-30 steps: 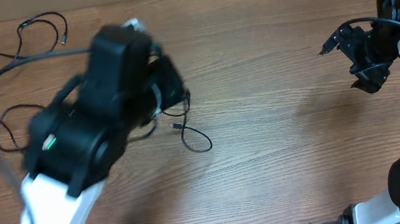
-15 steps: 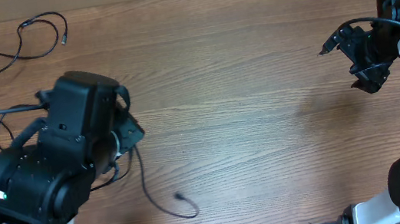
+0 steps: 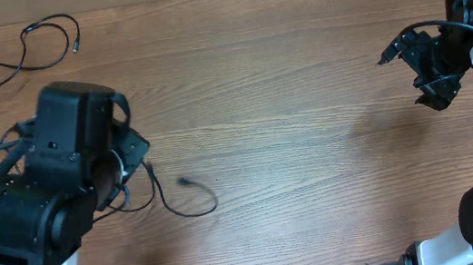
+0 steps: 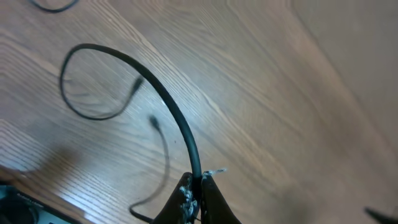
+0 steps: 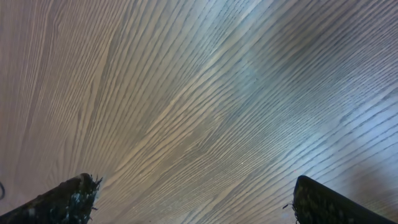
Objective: Untangle cables
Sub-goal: 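Drag the grasped thin cable with the left gripper toward the left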
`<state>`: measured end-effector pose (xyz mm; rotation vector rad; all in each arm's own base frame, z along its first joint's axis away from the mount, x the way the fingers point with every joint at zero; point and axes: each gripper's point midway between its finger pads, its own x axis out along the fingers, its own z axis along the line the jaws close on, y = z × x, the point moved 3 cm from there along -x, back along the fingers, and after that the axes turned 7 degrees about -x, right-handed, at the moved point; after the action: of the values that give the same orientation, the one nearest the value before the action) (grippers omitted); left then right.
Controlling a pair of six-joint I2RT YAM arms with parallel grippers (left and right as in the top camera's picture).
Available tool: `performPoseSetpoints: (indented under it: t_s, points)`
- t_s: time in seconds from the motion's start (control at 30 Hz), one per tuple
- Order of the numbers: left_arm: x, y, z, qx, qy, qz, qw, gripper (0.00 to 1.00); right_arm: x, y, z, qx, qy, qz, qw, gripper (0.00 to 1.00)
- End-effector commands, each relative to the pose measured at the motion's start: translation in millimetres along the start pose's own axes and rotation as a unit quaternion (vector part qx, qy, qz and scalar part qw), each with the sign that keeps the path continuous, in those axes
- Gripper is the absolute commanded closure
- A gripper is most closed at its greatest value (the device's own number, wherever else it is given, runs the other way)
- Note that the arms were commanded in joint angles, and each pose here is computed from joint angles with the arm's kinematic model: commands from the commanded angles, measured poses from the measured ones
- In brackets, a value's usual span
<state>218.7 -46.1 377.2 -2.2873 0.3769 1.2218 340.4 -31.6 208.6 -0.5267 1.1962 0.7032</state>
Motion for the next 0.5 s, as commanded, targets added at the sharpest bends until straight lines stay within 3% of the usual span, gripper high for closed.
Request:
performPoseSetpoints:
  t_s: [0.0, 0.2, 0.47]
  points:
    - [-0.6, -21.6, 8.4, -0.055, -0.013, -0.042, 0.998, 0.96, -0.4, -1.2, -1.2, 0.001, 0.003, -0.003, 1.000, 0.00]
    - [2.0, -53.9, 31.5, -0.133, -0.046, -0.081, 0.987, 0.96, -0.4, -1.1, -1.2, 0.001, 0.003, -0.003, 1.000, 0.00]
    - [7.7, -98.9, 71.8, -0.257, -0.103, -0.133, 0.952, 0.96, -0.4, -1.2, -1.2, 0.001, 0.003, -0.003, 1.000, 0.00]
